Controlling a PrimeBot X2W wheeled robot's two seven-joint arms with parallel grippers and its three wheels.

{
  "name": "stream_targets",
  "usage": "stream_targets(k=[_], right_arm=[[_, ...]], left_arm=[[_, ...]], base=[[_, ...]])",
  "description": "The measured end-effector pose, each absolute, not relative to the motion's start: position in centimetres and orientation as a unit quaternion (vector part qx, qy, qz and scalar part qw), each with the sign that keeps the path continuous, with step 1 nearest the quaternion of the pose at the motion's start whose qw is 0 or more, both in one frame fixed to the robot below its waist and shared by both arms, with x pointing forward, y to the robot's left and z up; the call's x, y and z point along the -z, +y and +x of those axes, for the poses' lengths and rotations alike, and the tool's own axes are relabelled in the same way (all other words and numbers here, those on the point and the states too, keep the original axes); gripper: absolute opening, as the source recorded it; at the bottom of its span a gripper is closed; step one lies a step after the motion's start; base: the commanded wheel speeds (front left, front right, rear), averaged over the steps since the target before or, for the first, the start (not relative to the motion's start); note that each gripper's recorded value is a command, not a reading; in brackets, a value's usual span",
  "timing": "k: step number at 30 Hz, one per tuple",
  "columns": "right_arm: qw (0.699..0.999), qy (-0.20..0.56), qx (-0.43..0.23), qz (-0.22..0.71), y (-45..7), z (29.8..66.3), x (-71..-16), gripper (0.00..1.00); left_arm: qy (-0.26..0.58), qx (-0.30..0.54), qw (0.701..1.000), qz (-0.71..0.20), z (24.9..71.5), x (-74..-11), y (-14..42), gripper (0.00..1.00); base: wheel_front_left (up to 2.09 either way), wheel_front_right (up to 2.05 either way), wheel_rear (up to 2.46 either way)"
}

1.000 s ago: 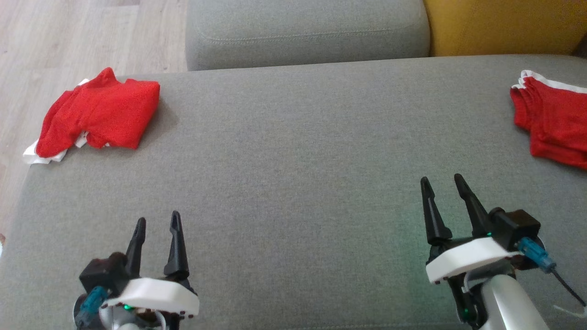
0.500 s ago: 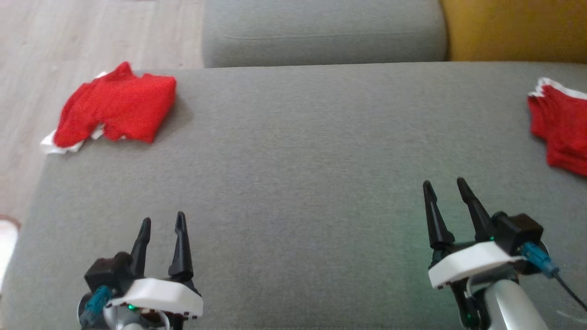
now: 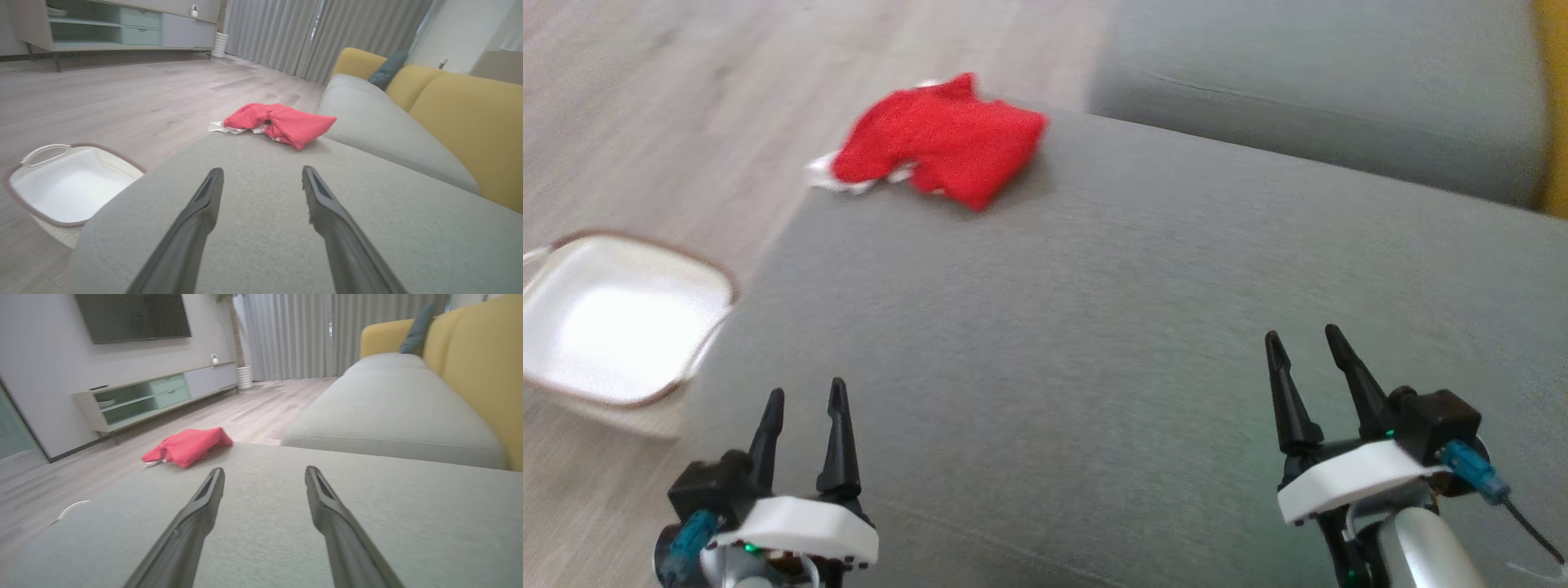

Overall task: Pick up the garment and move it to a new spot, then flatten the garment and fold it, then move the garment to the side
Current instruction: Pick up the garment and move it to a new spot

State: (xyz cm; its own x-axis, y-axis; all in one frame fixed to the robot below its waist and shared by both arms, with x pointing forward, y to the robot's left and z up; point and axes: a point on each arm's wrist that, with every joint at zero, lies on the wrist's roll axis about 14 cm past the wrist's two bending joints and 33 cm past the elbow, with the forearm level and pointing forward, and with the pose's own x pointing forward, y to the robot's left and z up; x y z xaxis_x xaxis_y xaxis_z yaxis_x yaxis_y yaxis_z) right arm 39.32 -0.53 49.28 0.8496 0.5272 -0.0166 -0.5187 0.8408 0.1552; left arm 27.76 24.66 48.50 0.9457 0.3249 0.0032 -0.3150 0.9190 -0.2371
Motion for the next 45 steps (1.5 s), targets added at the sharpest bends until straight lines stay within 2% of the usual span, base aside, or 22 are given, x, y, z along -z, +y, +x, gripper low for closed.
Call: stream_targets(k=[7, 11, 22, 27, 31, 35, 41, 44, 45], right_arm=[[0.927, 0.041, -0.365, 0.069, 6.0, 37.7, -49.0, 1.0], [0.916, 0.045, -0.393, 0.07, 8.1, 37.5, -49.0, 1.0], [0.909, 0.05, -0.407, 0.073, 9.3, 38.1, -48.5, 1.0], [0.917, 0.039, -0.389, 0.071, 8.6, 40.0, -48.8, 1.0], [0.924, 0.037, -0.376, 0.064, 7.7, 41.2, -48.6, 1.0], [0.934, 0.04, -0.352, 0.052, 6.1, 43.0, -48.1, 1.0], [0.95, 0.024, -0.31, 0.034, 3.5, 46.7, -48.2, 1.0], [0.957, 0.026, -0.289, 0.026, 2.1, 48.0, -47.5, 1.0], [0.96, 0.029, -0.276, 0.024, 1.1, 48.7, -46.9, 1.0]], left_arm=[[-0.037, -0.252, 0.96, -0.116, 22.9, -48.7, 28.8, 1.0], [-0.026, -0.28, 0.953, -0.112, 21.3, -48.1, 29.7, 1.0], [-0.018, -0.294, 0.95, -0.105, 21.2, -48.1, 30.2, 1.0], [0.0, -0.282, 0.954, -0.103, 22.1, -47.3, 29.8, 1.0], [-0.016, -0.262, 0.962, -0.08, 25.1, -48.9, 30.5, 1.0], [-0.043, -0.217, 0.975, -0.021, 30.2, -52.0, 31.9, 1.0], [-0.049, -0.144, 0.987, 0.052, 40.4, -55.9, 33.2, 1.0], [-0.021, -0.115, 0.991, 0.068, 45.6, -56.1, 33.2, 1.0], [0.005, -0.098, 0.992, 0.078, 48.8, -55.5, 33.1, 1.0]], base=[[0.0, 0.0, 0.0], [0.0, 0.0, 0.0], [0.0, 0.0, 0.0], [0.0, 0.0, 0.0], [0.0, 0.0, 0.0], [0.0, 0.0, 0.0], [0.0, 0.0, 0.0], [0.0, 0.0, 0.0], [0.0, 0.0, 0.0]])
